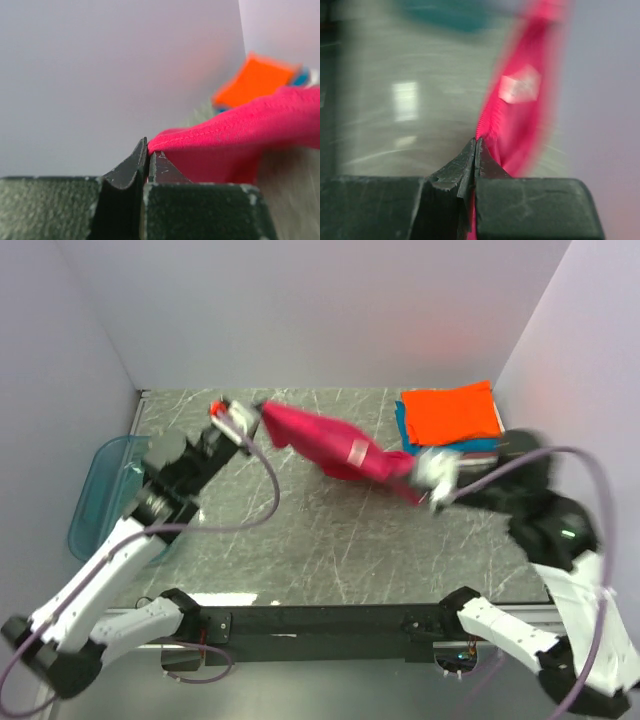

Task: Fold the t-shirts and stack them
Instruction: Flatten the tshirt out

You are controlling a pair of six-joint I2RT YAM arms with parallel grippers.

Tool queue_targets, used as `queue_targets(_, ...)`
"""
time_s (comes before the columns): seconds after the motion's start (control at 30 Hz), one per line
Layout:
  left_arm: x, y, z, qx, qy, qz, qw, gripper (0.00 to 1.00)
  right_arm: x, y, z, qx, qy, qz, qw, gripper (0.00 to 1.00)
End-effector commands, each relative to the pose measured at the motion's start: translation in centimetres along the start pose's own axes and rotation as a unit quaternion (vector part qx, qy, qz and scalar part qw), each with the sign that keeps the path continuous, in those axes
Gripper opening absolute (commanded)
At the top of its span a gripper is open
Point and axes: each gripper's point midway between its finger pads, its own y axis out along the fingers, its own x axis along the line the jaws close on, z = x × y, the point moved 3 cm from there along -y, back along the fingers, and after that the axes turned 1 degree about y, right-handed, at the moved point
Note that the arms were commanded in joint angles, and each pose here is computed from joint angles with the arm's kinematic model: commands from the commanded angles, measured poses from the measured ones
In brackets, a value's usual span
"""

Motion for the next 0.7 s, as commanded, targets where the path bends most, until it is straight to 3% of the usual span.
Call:
queue_targets(0.0, -3.3, -5.3, 8.1, 0.121, -0.005, 0.040, 0.992, 0.00, 12.8, 3.9, 6.2, 0.019, 0.066, -0.295, 0.953, 0.00)
queue_targets(0.1, -4.0, -10.8, 12.2, 0.177, -0.010, 0.005, 0.984, 0.01, 17.1, 6.4, 8.3, 0.023, 0.069, -0.379, 0.923, 0.00)
queue_targets(0.17, -4.8, -13.6, 13.6, 0.186, -0.001, 0.006, 0.983, 0.00, 19.1, 7.8, 8.7, 0.042, 0.055, -0.417, 0.906, 0.00)
queue_targets(0.23, -3.9, -15.5, 13.9, 0.184, -0.018, -0.048, 0.982, 0.02, 21.2, 9.9, 8.5, 0.063, 0.039, -0.457, 0.887, 0.00)
queue_targets(0.3, -3.2, -16.3, 13.7, 0.179, -0.040, -0.089, 0.979, 0.24, 21.7, 12.0, 7.6, 0.077, 0.034, -0.474, 0.877, 0.22)
queue_targets(0.33, -1.9, -17.2, 13.4, 0.175, -0.044, -0.140, 0.974, 0.35, 21.4, 12.5, 7.2, 0.085, 0.046, -0.473, 0.876, 0.47)
queue_targets(0.37, -1.3, -17.6, 13.0, 0.168, -0.057, -0.166, 0.970, 0.55, 20.9, 13.1, 7.0, 0.090, 0.050, -0.469, 0.877, 0.56)
queue_targets(0.4, -0.6, -18.2, 12.5, 0.156, -0.064, -0.193, 0.967, 0.63, 19.6, 13.5, 7.1, 0.102, 0.057, -0.454, 0.883, 0.62)
queue_targets(0.53, 1.0, -19.5, 11.2, 0.129, -0.101, -0.261, 0.951, 0.81, 13.3, 13.3, 9.5, 0.115, 0.100, -0.327, 0.933, 0.75)
queue_targets(0.67, 1.2, -19.3, 10.4, 0.111, -0.203, -0.300, 0.925, 0.96, 7.4, 11.2, 14.8, 0.177, 0.182, -0.157, 0.955, 0.78)
